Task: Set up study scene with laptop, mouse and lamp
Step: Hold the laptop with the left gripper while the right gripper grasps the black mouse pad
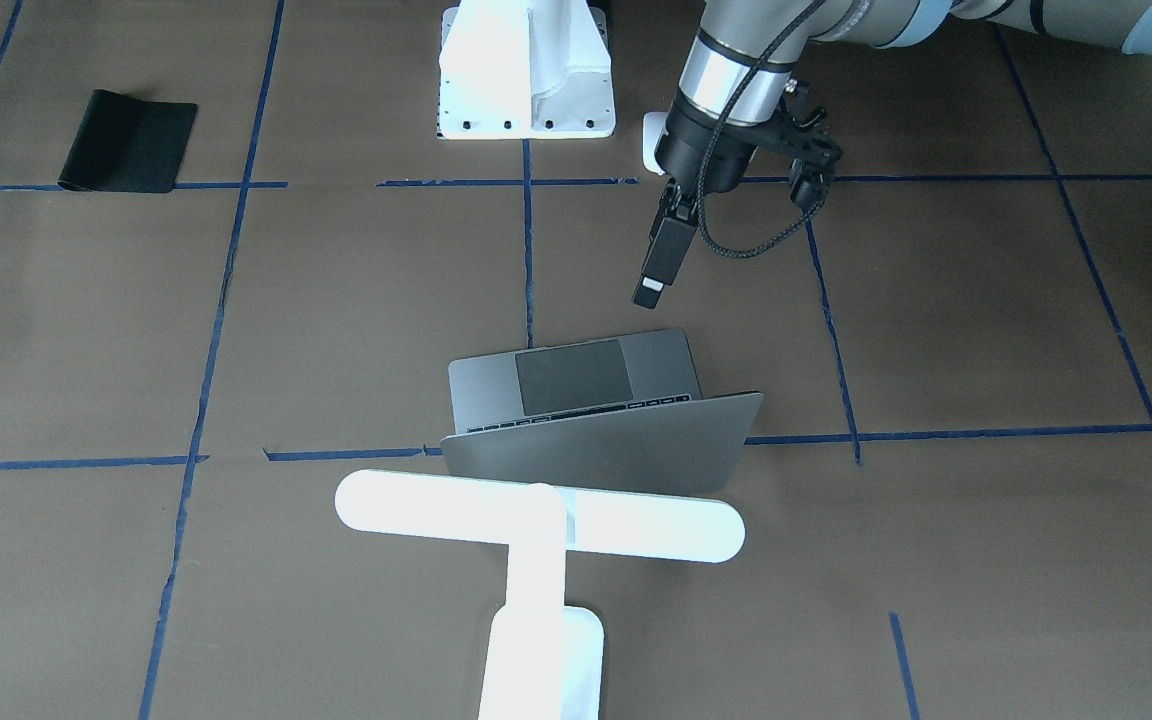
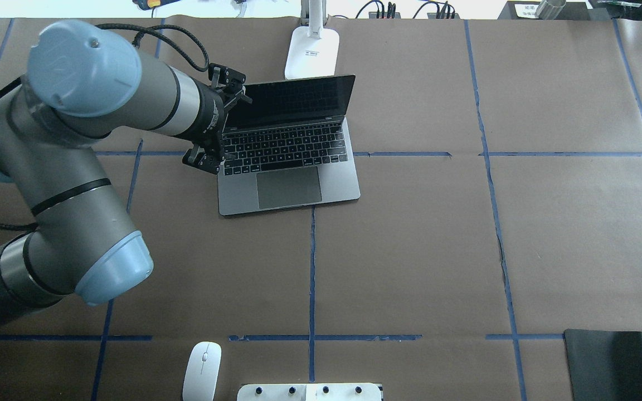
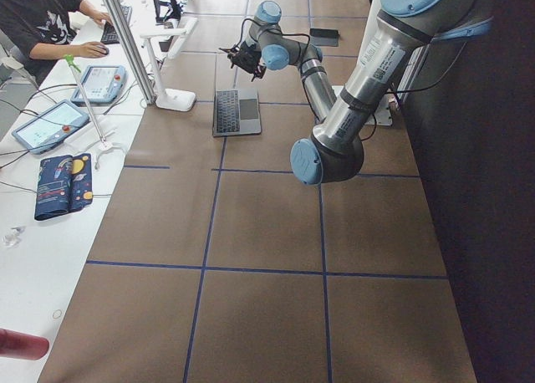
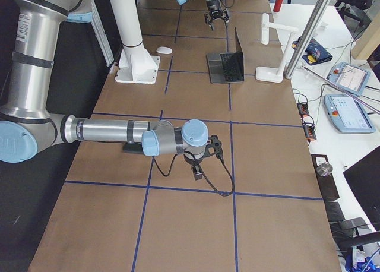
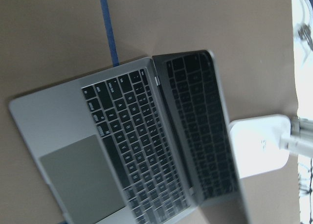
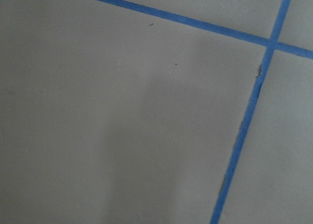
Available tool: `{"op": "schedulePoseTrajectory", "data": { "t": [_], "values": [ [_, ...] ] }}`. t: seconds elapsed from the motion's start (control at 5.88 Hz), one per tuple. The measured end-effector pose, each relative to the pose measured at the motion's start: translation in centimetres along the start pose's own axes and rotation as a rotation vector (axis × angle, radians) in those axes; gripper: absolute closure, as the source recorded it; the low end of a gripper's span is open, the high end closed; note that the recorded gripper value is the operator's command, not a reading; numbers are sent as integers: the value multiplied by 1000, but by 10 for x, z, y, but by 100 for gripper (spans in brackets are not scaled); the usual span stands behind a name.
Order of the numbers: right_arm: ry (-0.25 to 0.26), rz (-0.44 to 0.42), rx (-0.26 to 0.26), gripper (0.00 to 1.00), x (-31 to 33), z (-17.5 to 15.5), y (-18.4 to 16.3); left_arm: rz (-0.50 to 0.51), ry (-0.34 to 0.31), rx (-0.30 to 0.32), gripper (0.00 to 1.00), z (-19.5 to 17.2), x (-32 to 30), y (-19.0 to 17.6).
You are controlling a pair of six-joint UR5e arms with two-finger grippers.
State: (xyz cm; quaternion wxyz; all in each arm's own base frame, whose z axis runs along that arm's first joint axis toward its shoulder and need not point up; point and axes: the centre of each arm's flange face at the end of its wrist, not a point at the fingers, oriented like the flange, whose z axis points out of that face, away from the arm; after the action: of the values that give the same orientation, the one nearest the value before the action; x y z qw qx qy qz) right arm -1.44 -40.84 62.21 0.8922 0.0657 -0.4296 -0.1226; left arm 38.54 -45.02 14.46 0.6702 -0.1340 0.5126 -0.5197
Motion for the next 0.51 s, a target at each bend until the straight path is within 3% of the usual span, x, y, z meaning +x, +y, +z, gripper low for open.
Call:
{"op": "schedulePoseTrajectory", "data": {
  "t": [0.17, 0.51],
  "values": [
    [-22, 89, 28, 0, -32, 18, -8, 43, -16, -21, 0, -7, -13, -1],
    [-60, 294, 75, 4, -91, 64, 22, 58, -28, -29, 0, -8, -18, -3]
  ]
}}
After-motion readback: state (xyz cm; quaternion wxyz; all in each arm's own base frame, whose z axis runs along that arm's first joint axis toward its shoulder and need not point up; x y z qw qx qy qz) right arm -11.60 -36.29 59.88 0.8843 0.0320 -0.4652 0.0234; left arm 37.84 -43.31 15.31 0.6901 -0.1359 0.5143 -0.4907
